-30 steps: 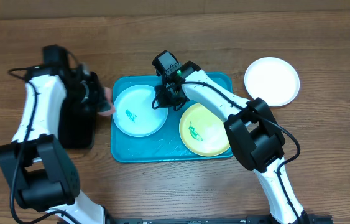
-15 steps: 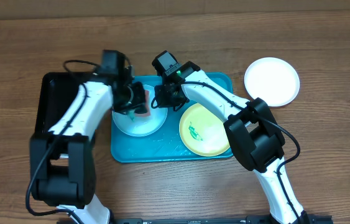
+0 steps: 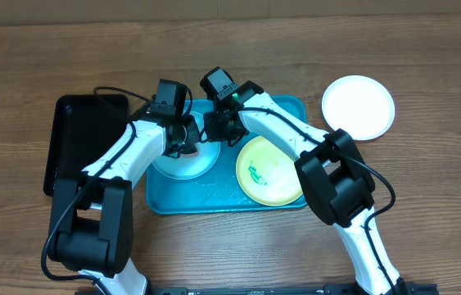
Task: Clean dirty plates on tray and stack at the side
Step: 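Scrub the light blue plate with the sponge while the right gripper holds it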
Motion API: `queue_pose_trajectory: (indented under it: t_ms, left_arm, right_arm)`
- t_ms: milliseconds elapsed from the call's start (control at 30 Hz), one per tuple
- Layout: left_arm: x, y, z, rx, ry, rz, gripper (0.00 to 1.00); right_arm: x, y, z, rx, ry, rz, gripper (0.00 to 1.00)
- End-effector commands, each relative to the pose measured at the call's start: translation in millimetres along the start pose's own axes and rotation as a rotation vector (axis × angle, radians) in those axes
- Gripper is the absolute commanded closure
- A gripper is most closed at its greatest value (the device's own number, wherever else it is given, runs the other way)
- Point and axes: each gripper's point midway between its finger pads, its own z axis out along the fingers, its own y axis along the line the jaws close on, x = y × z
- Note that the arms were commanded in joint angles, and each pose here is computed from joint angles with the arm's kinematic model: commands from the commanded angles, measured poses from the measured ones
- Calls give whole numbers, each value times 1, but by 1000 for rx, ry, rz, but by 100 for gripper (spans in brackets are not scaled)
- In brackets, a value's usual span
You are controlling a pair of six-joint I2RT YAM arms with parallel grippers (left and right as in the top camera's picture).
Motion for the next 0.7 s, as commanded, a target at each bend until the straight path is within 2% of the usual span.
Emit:
queue_pose_trajectory:
  t_ms: [0,33,233,333,400,500,667]
  left_arm:
    - [-7,4,-5,-20,-37,-69,67]
    - [-7,4,-5,-19,-39,-74,64]
    - [-6,4,-5,-22,-35,-73,63]
    - [-6,6,-5,-28,-36,-74,57]
    - [-8,7,-6,-34,-42,-75,58]
    - [-10,6,-6,-30,-50,-44,69]
    - [-11,5,-1,-27,-55,-42,66]
  right_arm:
    - [18,-16,19,65,50,26,96]
    - [18,-16,19,65,50,26,96]
    - [18,-16,19,67,52,26,96]
    - [18,-16,19,67,52,26,96]
    - [18,-16,19,67,52,26,96]
    - [18,-16,19,67,52,26,96]
    - [18,-16,19,66,52,26,96]
